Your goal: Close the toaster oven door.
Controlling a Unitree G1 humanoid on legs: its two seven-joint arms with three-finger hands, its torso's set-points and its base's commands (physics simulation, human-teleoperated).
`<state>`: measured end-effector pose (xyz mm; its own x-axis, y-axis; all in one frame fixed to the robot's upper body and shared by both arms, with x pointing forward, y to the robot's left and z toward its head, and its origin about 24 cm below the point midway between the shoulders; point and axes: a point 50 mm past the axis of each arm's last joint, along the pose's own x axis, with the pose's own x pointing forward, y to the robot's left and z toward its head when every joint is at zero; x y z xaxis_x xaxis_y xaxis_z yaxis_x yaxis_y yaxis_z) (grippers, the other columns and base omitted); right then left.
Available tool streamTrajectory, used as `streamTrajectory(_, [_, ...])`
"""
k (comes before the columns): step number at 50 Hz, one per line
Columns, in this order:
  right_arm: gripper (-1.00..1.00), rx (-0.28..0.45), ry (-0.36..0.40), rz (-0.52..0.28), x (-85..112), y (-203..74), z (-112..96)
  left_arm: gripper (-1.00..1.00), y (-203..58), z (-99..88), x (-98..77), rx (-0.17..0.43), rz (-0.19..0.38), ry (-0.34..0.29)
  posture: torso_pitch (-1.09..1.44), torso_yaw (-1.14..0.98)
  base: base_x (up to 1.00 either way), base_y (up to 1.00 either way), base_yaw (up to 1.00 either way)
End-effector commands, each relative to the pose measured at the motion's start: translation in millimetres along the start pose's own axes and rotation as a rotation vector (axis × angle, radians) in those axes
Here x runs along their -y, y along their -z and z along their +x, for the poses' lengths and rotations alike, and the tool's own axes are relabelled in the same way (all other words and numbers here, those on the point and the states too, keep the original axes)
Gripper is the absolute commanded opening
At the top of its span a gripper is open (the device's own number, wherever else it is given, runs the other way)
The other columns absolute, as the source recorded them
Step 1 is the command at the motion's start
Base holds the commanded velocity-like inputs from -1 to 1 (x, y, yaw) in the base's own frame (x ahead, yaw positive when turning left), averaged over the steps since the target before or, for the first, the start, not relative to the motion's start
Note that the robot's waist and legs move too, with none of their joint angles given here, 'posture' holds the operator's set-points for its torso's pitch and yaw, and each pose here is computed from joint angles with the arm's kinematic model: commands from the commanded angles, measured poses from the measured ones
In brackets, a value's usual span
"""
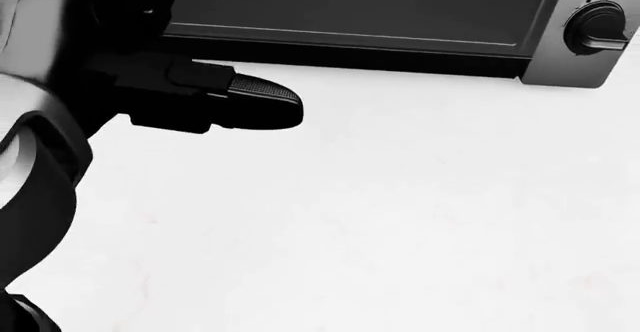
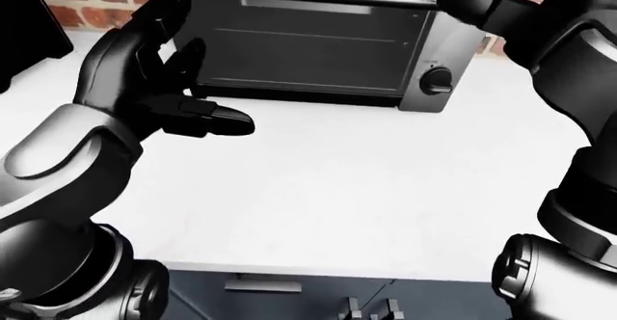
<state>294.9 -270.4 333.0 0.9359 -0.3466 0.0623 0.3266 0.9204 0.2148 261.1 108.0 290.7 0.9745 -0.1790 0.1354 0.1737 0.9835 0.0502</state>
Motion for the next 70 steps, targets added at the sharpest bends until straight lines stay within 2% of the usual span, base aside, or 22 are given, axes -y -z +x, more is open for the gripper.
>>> streamTrajectory(1, [1.00, 0.074, -0.008, 0.022, -0.1, -16, -6, 1.00, -21, -5.9, -0.8, 0.150, -0.011, -0.015, 0.00, 0.00, 0.00, 0.00, 0.00])
streamTrajectory(21, [1.00, 0.074, -0.003, 0.022, 0.7, -15, -6, 1.00, -26, 7.3, -2.4, 0.135, 0.006, 0.011, 0.00, 0.00, 0.00, 0.00, 0.00])
streamTrajectory(22, [1.00, 0.075, -0.003, 0.022, 0.2, -16, -6, 1.00, -32, 13.7, -2.4, 0.132, 0.012, 0.024, 0.00, 0.00, 0.00, 0.00, 0.00])
streamTrajectory(28, [1.00, 0.076, -0.002, 0.023, 1.0, -17, -6, 1.00, -35, 17.5, -0.5, 0.133, 0.022, 0.039, 0.00, 0.00, 0.00, 0.00, 0.00])
streamTrajectory(39, [1.00, 0.073, -0.001, 0.021, 1.3, -15, -7, 1.00, -41, 23.5, -1.8, 0.145, 0.033, 0.039, 0.00, 0.00, 0.00, 0.00, 0.00])
streamTrajectory(56, [1.00, 0.072, 0.000, 0.021, 1.9, -14, -6, 1.00, -47, 42.4, -6.7, 0.150, 0.053, 0.038, 0.00, 0.00, 0.00, 0.00, 0.00])
streamTrajectory(70, [1.00, 0.075, 0.000, 0.023, 1.9, -17, -6, 1.00, -50, 56.4, -7.0, 0.139, 0.074, 0.061, 0.00, 0.00, 0.00, 0.00, 0.00])
